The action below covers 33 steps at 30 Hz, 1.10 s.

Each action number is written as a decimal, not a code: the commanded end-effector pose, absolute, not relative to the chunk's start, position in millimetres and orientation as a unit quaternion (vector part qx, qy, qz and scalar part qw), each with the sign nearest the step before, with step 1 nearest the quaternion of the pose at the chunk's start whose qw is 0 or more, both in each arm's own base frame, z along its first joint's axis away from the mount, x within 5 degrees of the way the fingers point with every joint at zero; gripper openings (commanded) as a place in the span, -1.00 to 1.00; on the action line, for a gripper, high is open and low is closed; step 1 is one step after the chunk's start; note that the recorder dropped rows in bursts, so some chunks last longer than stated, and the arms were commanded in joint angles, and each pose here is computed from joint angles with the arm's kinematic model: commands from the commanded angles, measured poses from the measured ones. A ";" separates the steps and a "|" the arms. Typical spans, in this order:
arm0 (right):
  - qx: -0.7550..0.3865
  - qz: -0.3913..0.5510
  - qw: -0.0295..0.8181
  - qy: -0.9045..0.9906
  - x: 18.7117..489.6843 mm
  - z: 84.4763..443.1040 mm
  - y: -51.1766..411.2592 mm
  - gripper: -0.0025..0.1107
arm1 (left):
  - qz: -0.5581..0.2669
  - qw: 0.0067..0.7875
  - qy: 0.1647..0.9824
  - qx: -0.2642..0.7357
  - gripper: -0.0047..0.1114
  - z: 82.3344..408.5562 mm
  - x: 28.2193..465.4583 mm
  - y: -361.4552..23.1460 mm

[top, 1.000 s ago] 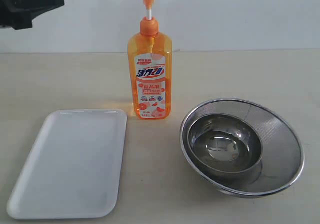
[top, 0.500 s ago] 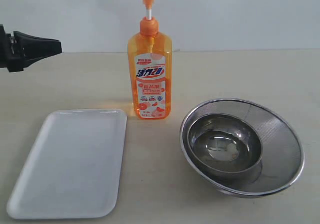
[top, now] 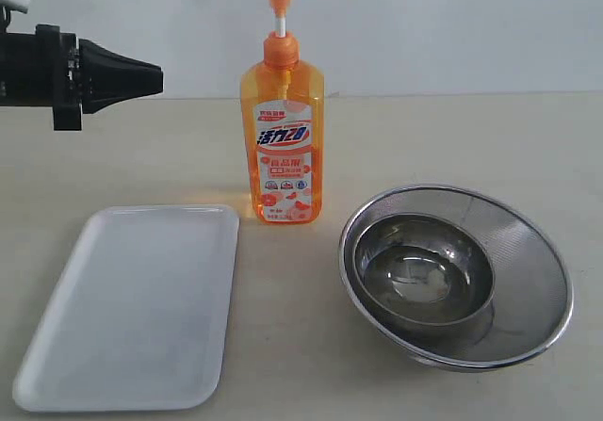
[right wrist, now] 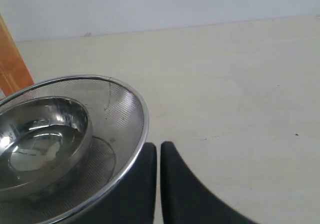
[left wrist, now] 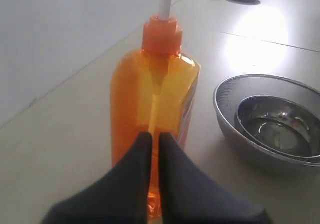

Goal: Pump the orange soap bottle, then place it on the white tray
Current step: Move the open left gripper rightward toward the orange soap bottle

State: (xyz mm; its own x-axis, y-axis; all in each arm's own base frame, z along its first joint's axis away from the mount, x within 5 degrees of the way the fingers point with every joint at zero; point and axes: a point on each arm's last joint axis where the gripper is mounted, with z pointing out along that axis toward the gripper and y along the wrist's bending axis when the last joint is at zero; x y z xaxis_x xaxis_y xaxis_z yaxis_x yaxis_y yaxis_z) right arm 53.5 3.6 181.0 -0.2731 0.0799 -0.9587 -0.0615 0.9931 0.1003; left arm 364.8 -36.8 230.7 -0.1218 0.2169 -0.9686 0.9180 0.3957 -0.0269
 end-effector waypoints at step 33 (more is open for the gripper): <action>0.006 0.056 0.610 0.790 53.5 182.6 3.3 -0.96 | -0.400 0.534 0.668 0.330 0.98 205.6 386.6 -47.9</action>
